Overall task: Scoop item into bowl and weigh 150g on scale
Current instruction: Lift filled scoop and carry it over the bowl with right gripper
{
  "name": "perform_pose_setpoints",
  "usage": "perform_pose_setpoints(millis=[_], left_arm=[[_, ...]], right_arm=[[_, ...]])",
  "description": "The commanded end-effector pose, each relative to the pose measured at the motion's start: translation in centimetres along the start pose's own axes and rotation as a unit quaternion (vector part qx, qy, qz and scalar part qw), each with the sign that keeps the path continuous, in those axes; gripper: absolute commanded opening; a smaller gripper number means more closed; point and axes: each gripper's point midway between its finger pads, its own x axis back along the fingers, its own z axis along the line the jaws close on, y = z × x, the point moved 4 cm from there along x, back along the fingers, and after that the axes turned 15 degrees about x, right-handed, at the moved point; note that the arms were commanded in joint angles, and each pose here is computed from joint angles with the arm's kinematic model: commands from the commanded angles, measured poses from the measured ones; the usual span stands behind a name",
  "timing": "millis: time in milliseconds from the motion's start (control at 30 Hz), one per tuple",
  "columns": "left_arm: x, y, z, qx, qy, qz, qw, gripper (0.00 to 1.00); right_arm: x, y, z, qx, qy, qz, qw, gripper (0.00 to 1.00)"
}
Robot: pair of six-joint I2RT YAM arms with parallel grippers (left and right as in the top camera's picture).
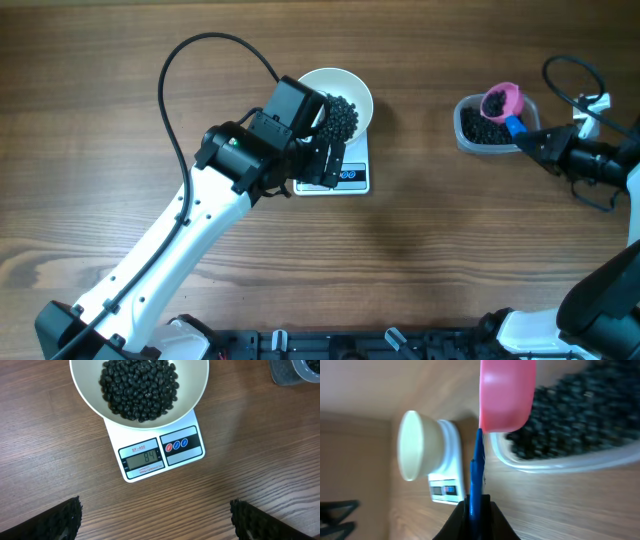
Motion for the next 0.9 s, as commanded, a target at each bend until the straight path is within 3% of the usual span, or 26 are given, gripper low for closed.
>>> perform_pose_setpoints(millis=[0, 367, 500, 667, 867], left_arm=[[0.9, 0.4, -0.2, -0.008, -0.004, -0.014, 1.000, 1.00], [0.8, 0.4, -0.2, -0.008, -0.004, -0.014, 1.000, 1.00], [0.9, 0.4, -0.2, -0.008, -0.004, -0.014, 1.000, 1.00], [0.8, 0.4, -0.2, -0.008, -0.004, -0.014, 1.000, 1.00], [0.9, 0.4, -0.2, -0.008, -0.004, -0.014, 1.000, 1.00]], right_arm=[[0.3, 1.3, 2.6, -0.006, 0.115, -0.051, 0.992, 0.04], [-1.4, 3.5, 6.4, -0.028, 0.219, -0.054, 0.974, 0.04], [-4.4, 4.2, 9.8, 0.001, 0.251, -0.019, 0.968, 0.04], [-8.4, 4.2, 15.8, 0.095, 0.304, 0.014, 0.948, 0.04], [-12.7, 2.5, 17.9, 0.152, 0.238, 0.030, 0.959, 0.04]])
